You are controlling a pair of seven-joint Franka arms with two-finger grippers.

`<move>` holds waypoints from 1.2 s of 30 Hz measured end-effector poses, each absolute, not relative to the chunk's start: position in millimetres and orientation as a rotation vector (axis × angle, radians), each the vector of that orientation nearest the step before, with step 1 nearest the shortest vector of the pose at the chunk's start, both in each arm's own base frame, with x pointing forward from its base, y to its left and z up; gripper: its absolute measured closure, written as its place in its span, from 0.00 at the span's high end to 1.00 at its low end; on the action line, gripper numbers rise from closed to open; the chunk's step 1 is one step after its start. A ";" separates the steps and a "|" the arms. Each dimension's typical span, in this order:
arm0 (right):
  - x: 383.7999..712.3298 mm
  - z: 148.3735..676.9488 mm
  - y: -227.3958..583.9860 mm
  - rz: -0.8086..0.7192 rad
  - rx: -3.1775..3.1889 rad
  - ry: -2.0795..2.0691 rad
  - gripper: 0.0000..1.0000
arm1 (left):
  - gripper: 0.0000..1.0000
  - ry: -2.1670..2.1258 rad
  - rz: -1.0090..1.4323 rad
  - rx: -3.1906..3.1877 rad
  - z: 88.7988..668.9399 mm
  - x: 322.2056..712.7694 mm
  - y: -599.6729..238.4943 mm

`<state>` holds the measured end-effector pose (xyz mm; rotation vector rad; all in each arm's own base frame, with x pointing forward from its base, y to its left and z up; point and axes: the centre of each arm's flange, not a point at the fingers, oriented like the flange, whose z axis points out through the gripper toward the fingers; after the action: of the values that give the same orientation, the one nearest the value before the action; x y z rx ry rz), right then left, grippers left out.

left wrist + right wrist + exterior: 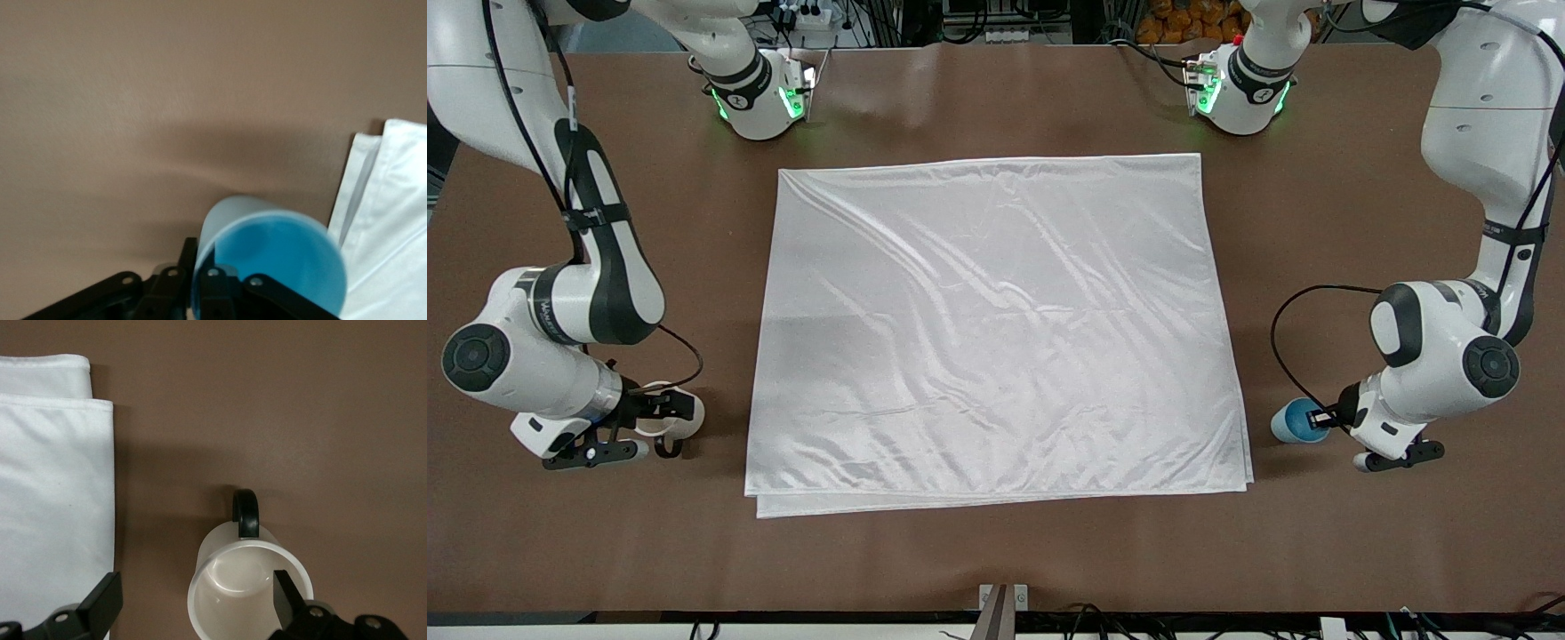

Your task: Place blue cup into white mug on cloth

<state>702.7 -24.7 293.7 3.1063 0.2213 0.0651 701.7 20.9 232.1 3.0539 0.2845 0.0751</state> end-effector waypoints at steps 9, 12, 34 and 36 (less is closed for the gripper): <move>708.8 277.2 -28.1 0.128 3.074 0.255 1.00 | 0.04 0.265 0.095 3.063 304.2 702.5 16.9; 710.3 274.1 -29.7 0.147 3.068 0.258 1.00 | 0.04 0.255 0.095 3.070 339.8 697.8 14.2; 715.4 241.4 -43.9 0.218 3.035 0.283 0.99 | 0.04 0.125 0.137 3.082 484.6 656.1 -36.3; 715.3 238.2 -43.8 0.216 3.036 0.283 0.92 | 0.04 0.111 0.143 3.082 491.7 653.1 -41.8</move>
<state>715.3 -43.8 238.2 3.0362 0.2833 0.2163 653.1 -41.8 491.7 3.0817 0.1106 0.1432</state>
